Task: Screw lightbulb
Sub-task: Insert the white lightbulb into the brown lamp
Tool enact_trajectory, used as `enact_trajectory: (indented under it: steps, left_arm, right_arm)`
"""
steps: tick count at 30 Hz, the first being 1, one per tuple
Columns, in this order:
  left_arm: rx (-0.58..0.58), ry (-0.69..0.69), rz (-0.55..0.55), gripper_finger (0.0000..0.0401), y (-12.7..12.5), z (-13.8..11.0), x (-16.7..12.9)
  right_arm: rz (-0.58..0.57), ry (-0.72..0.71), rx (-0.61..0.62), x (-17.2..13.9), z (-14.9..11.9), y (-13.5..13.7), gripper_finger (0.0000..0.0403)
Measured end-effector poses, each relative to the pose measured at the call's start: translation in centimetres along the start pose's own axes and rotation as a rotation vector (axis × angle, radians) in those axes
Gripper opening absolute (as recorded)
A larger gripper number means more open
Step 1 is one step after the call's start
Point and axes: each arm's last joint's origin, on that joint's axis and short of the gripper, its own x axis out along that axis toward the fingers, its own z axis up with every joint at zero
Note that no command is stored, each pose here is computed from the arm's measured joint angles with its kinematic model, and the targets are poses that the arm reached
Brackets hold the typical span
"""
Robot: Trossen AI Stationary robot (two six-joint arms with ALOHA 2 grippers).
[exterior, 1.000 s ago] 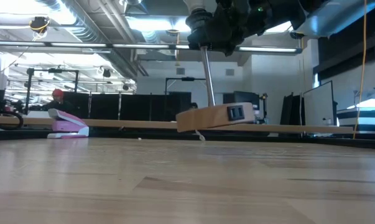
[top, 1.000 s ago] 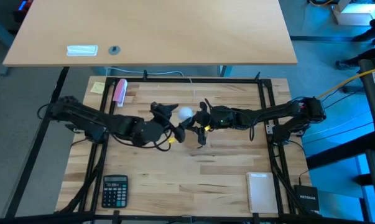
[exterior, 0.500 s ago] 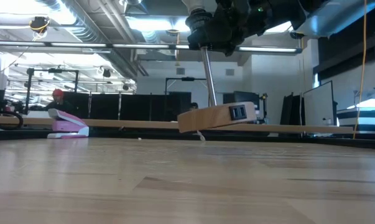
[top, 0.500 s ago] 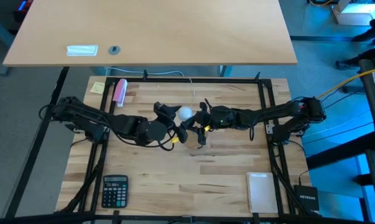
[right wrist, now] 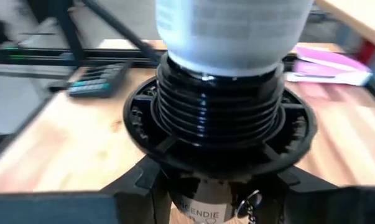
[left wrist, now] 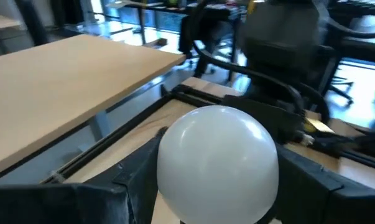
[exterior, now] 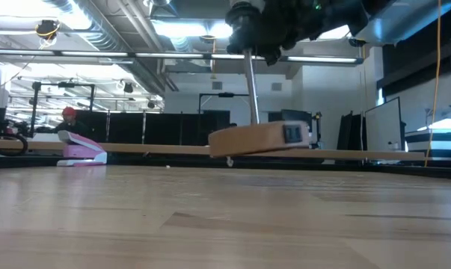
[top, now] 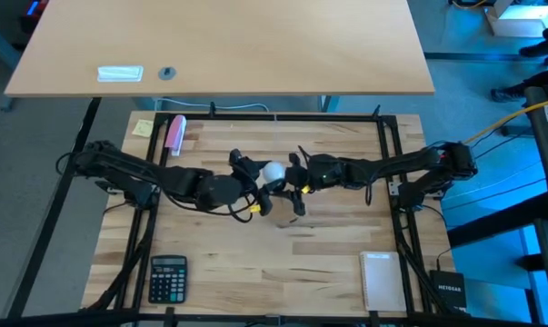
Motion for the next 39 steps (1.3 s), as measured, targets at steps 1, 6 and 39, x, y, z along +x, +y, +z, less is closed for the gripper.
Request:
enact_trajectory:
  steps: [1, 6, 39]
  left_arm:
    - [0.005, -0.002, -0.019, 0.0232, -0.1, 0.1, -0.1]
    - [0.032, 0.011, -0.175, 0.0232, -0.8, 0.4, -0.7]
    - [0.237, -0.025, -0.434, 0.0349, -2.2, 0.2, -1.2]
  right_arm:
    - [0.031, -0.006, -0.007, -0.2, 0.2, 0.1, 0.0149]
    - [0.269, -0.048, -0.049, -0.8, 1.0, 2.0, 0.0149]
    - [0.434, -0.139, -0.155, -1.7, 2.4, 4.3, 0.0149]
